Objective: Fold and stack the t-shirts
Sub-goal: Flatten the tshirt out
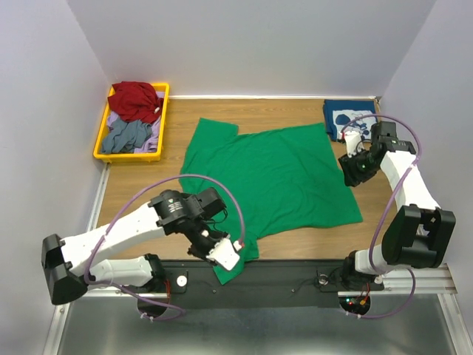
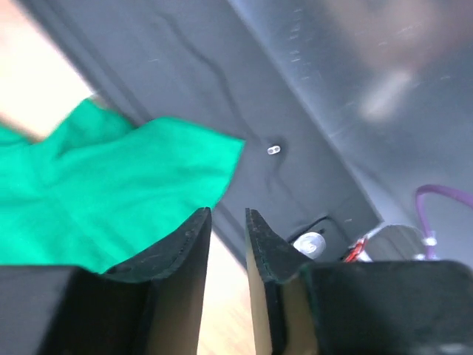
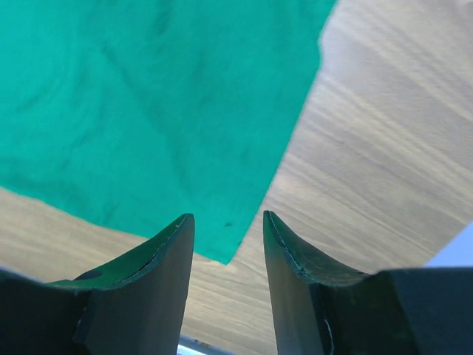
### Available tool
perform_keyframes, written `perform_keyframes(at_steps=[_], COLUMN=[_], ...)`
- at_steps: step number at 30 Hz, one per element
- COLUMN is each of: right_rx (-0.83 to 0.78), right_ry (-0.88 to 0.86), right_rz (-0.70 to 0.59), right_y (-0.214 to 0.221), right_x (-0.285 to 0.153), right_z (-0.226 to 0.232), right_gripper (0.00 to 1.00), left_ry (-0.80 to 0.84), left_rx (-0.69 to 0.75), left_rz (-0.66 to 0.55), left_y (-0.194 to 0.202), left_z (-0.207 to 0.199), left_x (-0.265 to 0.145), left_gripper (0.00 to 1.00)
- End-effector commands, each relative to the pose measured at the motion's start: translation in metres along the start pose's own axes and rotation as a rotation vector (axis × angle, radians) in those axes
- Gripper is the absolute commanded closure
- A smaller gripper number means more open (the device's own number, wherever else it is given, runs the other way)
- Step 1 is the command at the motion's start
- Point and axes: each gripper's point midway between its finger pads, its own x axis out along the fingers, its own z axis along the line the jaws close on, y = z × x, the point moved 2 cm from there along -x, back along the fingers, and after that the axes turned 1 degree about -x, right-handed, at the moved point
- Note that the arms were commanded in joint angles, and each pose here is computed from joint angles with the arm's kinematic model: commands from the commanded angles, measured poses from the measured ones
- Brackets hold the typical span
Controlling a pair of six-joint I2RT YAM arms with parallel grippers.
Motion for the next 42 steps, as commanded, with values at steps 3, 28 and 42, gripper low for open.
perform_keyframes(at_steps=[3, 28, 42], right_rx=[-0.013, -0.050, 0.074], right_ry=[-0.172, -0.249, -0.305], right_rz=[0.092, 0.456, 0.079], right_y=[0.031, 0.140, 0.008], right_x=[0.014, 0.047, 0.029], right_z=[0.031, 0.071, 0.047], right_gripper=[0.54, 0.68, 0.62], left_ry=[-0.387, -0.726, -0.593], left_rx=[-0.093, -1.082, -1.015], left_rz=[-0.095, 0.083, 0.100], left_y=[-0.009, 0.238, 0.260], left_z=[0.058, 0.147, 0.139], left_x=[-0.057, -0.064, -0.083], left_gripper=[0.71, 0.80, 0.77])
